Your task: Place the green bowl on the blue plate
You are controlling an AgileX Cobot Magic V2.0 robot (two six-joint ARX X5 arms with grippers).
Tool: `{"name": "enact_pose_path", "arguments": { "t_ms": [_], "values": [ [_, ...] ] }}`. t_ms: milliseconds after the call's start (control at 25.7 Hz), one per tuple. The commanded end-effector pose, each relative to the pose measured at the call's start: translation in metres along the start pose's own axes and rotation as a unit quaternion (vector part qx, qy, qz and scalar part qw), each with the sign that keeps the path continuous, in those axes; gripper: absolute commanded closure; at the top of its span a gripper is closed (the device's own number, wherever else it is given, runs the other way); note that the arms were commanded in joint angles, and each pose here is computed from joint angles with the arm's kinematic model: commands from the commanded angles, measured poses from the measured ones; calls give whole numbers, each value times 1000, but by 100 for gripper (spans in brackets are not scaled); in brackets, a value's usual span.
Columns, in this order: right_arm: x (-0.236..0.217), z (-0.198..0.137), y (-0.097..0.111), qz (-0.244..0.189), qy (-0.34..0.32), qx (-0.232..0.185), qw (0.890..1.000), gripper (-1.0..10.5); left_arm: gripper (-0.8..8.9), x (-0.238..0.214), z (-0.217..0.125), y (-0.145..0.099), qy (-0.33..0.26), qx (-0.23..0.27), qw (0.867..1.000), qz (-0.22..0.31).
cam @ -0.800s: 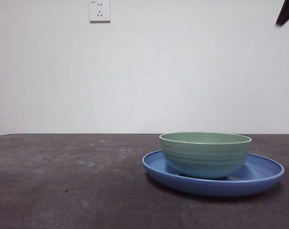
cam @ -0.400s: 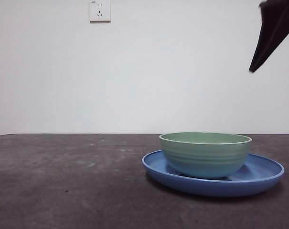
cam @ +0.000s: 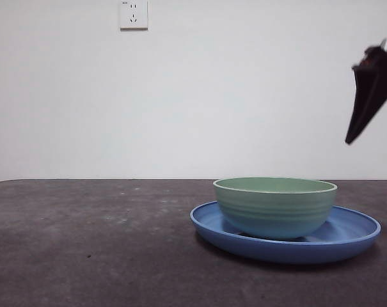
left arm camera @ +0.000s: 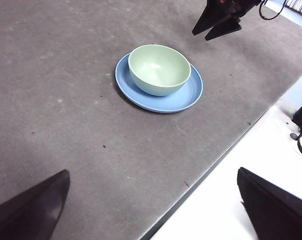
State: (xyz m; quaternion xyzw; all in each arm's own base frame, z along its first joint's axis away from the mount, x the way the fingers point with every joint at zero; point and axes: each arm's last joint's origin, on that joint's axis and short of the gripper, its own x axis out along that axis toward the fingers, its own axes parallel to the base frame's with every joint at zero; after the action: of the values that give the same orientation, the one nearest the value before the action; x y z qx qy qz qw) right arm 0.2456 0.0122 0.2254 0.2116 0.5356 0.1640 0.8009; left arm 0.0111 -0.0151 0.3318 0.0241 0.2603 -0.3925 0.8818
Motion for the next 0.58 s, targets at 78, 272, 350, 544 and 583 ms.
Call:
{"name": "enact_pose_path", "arguments": {
  "t_ms": [78,272,350,544,583],
  "values": [
    [14,9,-6,-2,9,-2,1000,571,251,-1,3,-1,-8,-3,1000,-2],
    [40,14,-17,-3,37,-1,999,651,251,-2,3,-1,-8,-3,1000,-2],
    [49,14,-21,-4,50,-2,999,678,251,-1,3,-1,-8,-3,1000,-2],
    [66,14,-20,4,67,-24,997,702,251,-2,3,-1,-10,-2,1000,-2],
    [69,14,-19,6,67,-31,997,720,251,-2,3,-1,-10,-2,1000,-2]
  ]
}}
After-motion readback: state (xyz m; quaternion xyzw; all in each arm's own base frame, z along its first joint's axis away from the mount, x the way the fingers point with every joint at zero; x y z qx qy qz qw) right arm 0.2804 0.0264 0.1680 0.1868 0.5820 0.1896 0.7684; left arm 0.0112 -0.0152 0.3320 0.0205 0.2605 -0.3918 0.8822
